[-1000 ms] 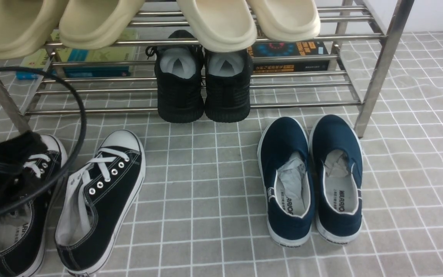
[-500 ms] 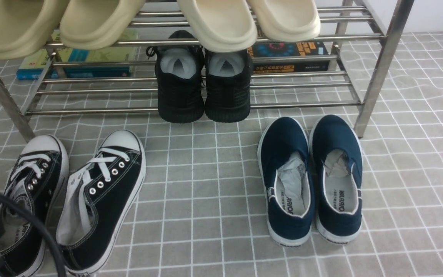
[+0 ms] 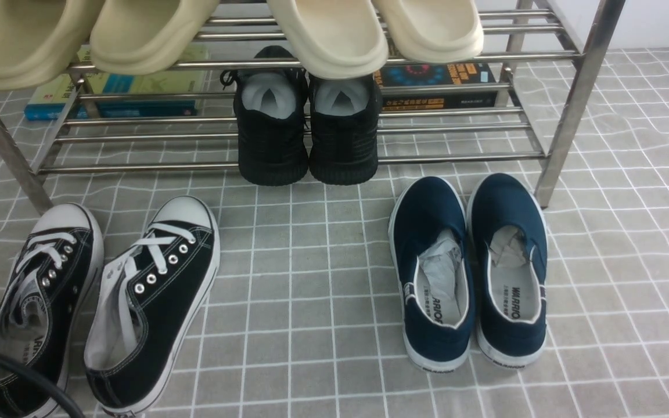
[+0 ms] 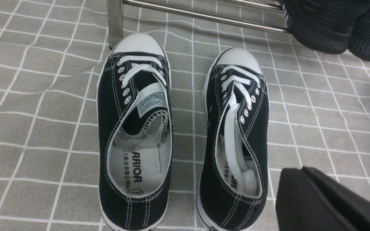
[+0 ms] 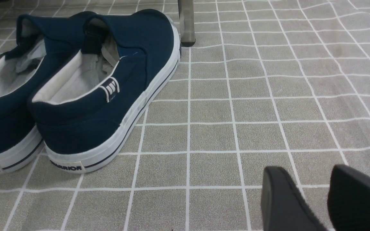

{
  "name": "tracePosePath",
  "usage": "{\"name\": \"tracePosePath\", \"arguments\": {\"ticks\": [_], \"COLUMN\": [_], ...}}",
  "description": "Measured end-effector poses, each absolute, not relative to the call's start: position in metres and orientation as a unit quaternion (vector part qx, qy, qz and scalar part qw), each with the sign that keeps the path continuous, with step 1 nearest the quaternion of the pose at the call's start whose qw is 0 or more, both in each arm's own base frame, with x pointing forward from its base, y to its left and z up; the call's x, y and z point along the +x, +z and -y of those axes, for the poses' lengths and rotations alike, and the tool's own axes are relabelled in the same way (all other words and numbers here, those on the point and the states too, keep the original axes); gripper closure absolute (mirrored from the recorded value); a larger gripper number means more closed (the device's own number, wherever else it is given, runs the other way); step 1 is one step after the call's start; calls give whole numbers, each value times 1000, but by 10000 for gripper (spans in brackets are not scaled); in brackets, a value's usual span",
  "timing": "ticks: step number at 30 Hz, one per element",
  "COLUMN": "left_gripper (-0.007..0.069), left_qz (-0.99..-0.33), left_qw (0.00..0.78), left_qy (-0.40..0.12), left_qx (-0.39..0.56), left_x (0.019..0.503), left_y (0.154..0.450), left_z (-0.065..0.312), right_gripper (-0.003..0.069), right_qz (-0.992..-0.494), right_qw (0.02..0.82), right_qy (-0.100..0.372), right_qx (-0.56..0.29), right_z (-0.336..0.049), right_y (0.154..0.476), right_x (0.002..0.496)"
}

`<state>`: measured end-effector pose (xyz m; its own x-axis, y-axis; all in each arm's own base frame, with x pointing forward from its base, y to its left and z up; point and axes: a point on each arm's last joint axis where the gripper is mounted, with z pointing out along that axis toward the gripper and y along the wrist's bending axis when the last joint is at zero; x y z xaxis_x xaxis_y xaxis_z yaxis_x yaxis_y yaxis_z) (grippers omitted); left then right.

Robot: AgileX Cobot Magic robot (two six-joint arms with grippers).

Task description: Take the shoes off the shelf with your hand from the grey coffee tablecloth.

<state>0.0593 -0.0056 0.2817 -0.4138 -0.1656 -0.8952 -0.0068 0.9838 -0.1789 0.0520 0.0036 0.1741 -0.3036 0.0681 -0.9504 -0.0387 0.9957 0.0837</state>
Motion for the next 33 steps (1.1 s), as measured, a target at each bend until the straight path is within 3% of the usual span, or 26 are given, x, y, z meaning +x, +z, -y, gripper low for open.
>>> {"name": "tracePosePath", "arguments": {"ticks": [4, 14, 19, 33], "left_gripper": [616, 603, 599, 592], "left_qz": [-835, -794, -803, -803], "left_qw": [542, 606, 594, 594], "left_qy": [-72, -45, -40, -38], "left_qx": [-53, -38, -35, -35], "left_x": [63, 55, 53, 53], "left_y": [270, 205, 173, 172], "left_z": [5, 1, 1, 1], "right_gripper": [420, 420, 420, 420], "right_qz": [-806, -806, -806, -806], "right_qw": [590, 590, 590, 590], "right_qy": [45, 45, 45, 45], "right_qx": [9, 9, 9, 9], "right_z": [-4, -4, -4, -4], "right_y": [174, 174, 174, 174], "right_x": [52, 52, 52, 52]}}
